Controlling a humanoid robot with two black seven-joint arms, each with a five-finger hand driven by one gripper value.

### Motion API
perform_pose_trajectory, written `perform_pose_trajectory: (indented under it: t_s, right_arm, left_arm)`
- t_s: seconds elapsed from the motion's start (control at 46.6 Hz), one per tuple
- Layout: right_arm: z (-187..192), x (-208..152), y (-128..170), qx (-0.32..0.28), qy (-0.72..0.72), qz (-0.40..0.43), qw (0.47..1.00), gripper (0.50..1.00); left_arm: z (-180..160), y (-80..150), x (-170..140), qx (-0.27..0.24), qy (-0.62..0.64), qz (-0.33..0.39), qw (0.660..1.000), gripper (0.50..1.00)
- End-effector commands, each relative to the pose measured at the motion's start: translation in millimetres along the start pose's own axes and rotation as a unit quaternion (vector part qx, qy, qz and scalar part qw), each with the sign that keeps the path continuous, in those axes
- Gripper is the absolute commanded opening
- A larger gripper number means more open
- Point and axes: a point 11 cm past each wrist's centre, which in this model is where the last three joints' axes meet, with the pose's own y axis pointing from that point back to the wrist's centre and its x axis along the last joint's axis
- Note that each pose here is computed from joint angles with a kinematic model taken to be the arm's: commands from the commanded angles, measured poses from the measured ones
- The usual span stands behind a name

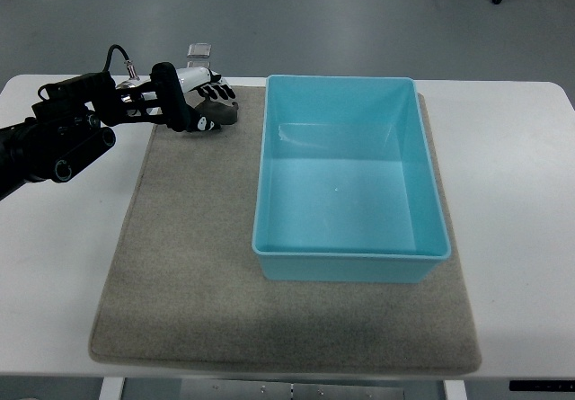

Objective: Place brown hippo in blue box with left hand
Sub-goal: 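Close the left hand fingers around the brown hippo, then lift the hippo with the left hand above the mat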

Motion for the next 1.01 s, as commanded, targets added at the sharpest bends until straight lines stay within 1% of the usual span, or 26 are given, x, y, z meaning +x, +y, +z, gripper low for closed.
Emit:
perform_pose_trajectory:
  t_s: [0.0, 0.236, 0.536, 0.601, 0.644, 0.687, 0.708, 0.73, 0.858, 0.944, 0.987]
  right_arm:
    - [0, 0, 0, 0.0, 0.0, 0.0, 1.0, 0.936]
    - [0, 0, 0, 0.0, 0.0, 0.0, 1.0, 0.936]
    - [0, 0, 0, 0.0, 0.0, 0.0, 1.0, 0.936]
    - [0, 0, 0, 0.0, 0.0, 0.0, 1.0, 0.936]
    - [0, 0, 0, 0.0, 0.0, 0.0, 1.0, 0.936]
    - [0, 0, 0, 0.0, 0.0, 0.0, 1.0, 0.936]
    - [0, 0, 0, 0.0, 0.0, 0.0, 1.0, 0.936]
    - [0, 0, 0, 0.0, 0.0, 0.0, 1.0, 0.936]
    - [0, 0, 0, 0.0, 0.0, 0.0, 1.0, 0.936]
    - [0, 0, 0, 0.0, 0.0, 0.0, 1.0, 0.936]
    - [0, 0, 0, 0.0, 0.0, 0.0, 1.0, 0.936]
  left_arm:
    - [-1, 0, 1, 0.002, -0.011, 0.013, 1.0, 0.763]
    - [-5, 0, -2, 0.009, -0.023, 0.014, 1.0, 0.767]
    - [-8, -1, -3, 0.016, -0.025, 0.019, 0.999, 0.748]
    - [-7, -1, -5, 0.015, -0.026, 0.018, 0.999, 0.737]
    - [-7, -2, -6, 0.015, -0.03, 0.015, 0.999, 0.705]
    - [-8, -2, -8, 0.015, -0.035, 0.013, 0.999, 0.694]
    - [-8, -2, -9, 0.016, -0.036, 0.012, 0.999, 0.671]
    - [-8, -2, -10, 0.016, -0.038, 0.011, 0.999, 0.658]
    - [-8, -2, -12, 0.016, -0.043, 0.009, 0.999, 0.621]
    - [-9, -2, -13, 0.018, -0.045, 0.006, 0.999, 0.579]
    - [-9, -2, -13, 0.018, -0.045, 0.006, 0.999, 0.534]
